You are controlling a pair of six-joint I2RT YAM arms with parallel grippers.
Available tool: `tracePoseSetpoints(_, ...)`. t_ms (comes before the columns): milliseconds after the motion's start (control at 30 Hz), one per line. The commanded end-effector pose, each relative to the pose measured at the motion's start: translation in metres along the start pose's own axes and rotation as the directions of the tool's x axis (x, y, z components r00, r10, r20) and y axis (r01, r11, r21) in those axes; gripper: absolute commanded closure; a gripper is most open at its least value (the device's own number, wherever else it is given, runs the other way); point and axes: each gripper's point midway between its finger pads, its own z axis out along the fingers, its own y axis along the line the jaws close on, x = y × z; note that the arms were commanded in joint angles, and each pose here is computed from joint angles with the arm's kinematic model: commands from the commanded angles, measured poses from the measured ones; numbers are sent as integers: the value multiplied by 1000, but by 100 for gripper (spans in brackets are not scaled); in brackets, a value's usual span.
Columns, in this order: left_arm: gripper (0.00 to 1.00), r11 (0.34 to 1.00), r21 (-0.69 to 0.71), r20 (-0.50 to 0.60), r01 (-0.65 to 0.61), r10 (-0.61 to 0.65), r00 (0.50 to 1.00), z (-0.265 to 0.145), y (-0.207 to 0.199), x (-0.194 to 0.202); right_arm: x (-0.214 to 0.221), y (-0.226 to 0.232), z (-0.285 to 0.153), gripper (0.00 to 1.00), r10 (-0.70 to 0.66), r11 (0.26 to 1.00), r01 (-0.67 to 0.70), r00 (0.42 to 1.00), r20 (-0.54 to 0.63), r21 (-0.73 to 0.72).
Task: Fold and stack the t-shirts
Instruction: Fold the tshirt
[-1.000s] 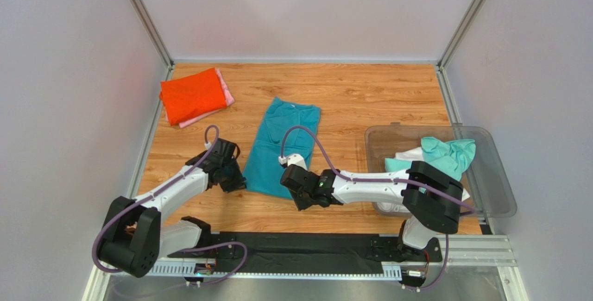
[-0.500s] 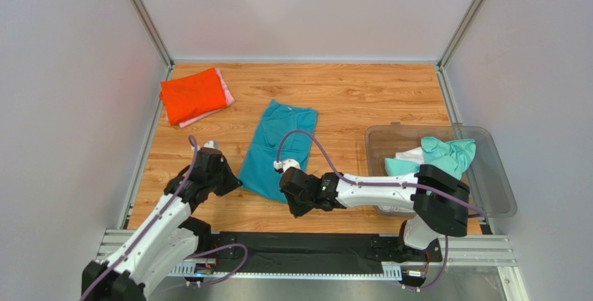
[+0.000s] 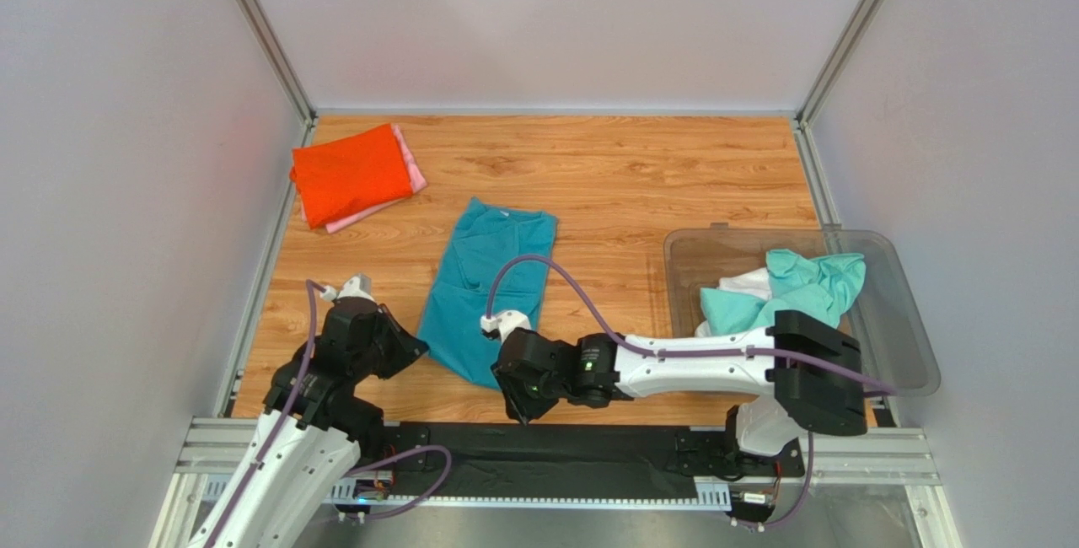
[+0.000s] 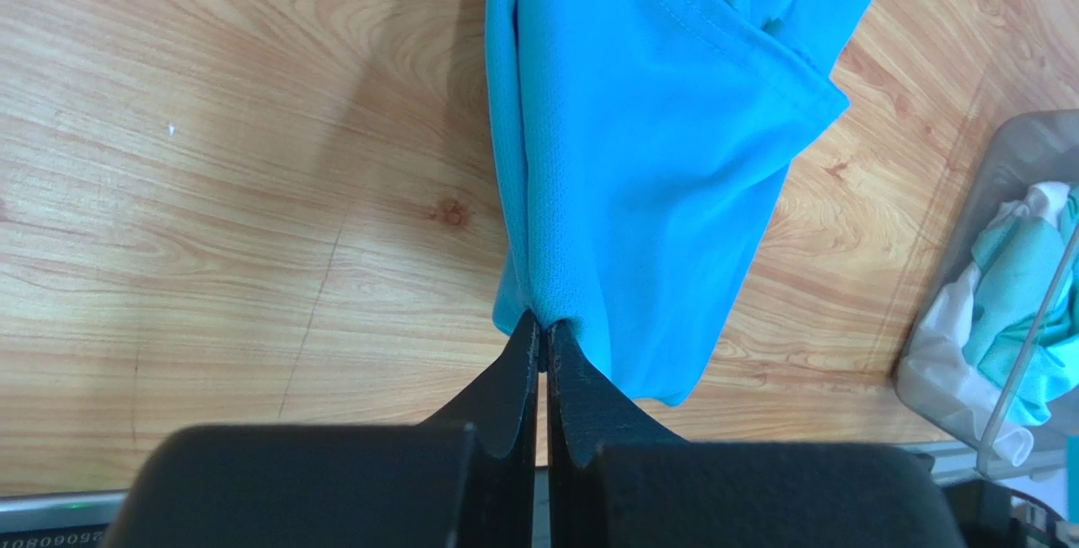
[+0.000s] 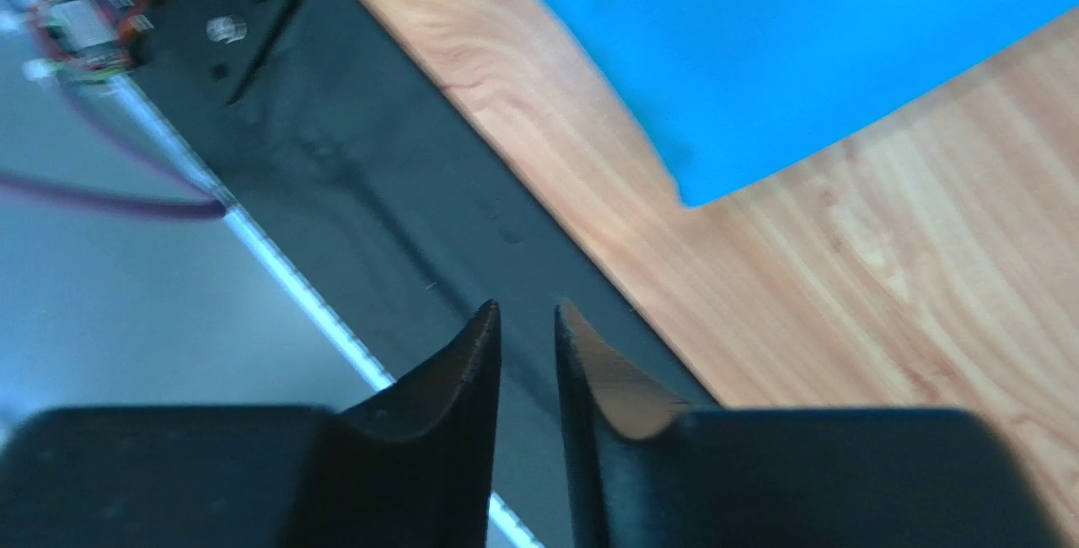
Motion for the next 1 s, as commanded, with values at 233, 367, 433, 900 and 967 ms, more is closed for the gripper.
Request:
tracePoseSetpoints(233,100,998,-36,-16,42,-42,999,-2,5,3,-21,-35,38,54,2,980,-7,1000,24,200)
tracePoseSetpoints(367,100,998,-38,-16,46,-47,999,-3,6,4,-20,-42,45,54,6,976,-7,1000,6,219)
tracePoseSetpoints(433,100,997,-51,4,49,-49,999,-2,8,0,-15,-43,49,54,6,976,-3,1000,-13,217)
tracePoseSetpoints(900,100,997,-23,95,78,-75,993,-39,1,-18,-8,35,8,100,-39,995,36,999,-37,-94)
tracePoseSetpoints(967,100,996,13,138,85,-86,987,-54,-4,-24,-7,49,-2,100,-41,987,34,998,-41,-155)
